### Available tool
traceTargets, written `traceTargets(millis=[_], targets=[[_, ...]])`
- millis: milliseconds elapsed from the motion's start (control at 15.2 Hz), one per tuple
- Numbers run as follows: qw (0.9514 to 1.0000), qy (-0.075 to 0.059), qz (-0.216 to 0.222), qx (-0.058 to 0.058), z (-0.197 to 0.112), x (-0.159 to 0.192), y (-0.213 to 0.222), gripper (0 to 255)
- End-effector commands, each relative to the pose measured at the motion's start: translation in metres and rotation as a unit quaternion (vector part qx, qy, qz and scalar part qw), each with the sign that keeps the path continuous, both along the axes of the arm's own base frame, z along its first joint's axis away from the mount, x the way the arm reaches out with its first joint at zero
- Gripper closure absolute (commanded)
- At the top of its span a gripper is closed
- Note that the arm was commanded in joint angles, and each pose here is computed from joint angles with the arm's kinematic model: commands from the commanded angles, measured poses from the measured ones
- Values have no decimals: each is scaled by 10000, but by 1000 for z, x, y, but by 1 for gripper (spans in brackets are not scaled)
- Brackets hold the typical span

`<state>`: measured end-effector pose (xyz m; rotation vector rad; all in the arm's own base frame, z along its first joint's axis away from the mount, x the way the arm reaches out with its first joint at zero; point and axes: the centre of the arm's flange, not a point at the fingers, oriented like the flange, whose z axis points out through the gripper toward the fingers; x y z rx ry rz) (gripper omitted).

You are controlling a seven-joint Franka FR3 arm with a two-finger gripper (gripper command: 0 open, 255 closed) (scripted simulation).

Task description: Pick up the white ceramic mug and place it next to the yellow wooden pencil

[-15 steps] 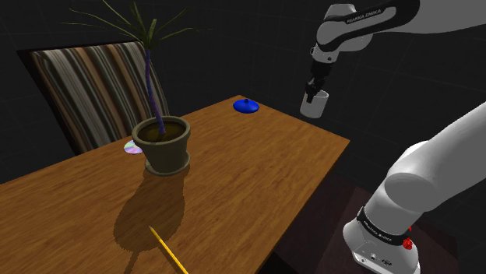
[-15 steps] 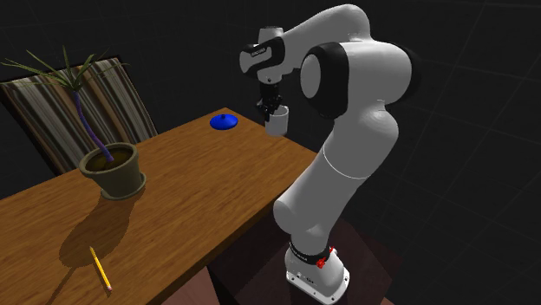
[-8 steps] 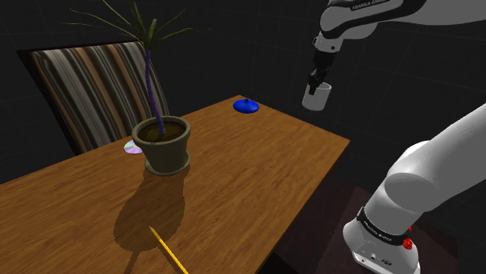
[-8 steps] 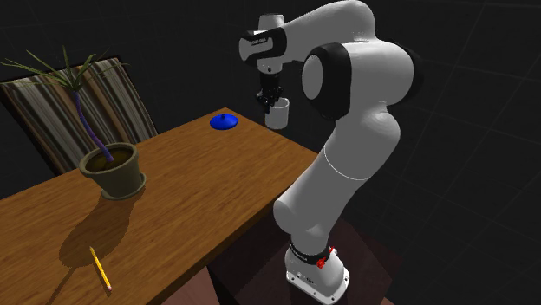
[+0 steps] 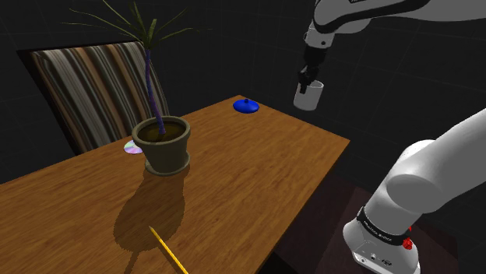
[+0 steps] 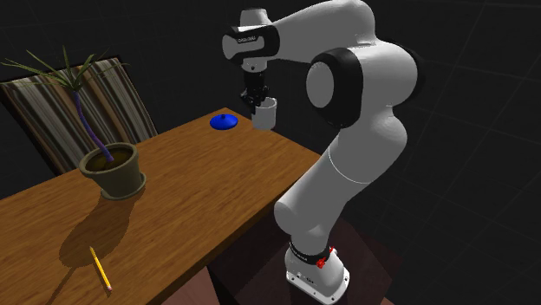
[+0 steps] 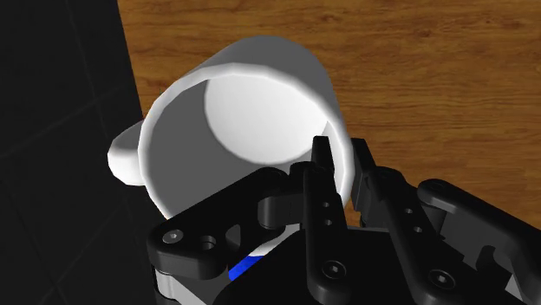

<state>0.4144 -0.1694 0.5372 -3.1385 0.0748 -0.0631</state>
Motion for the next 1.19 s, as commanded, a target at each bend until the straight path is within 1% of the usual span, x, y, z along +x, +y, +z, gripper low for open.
traceTargets(millis=[0, 1122], targets=[[10000, -2, -8, -3, -2, 6, 27, 255], [10000, -2, -8, -3, -2, 54, 246, 255]])
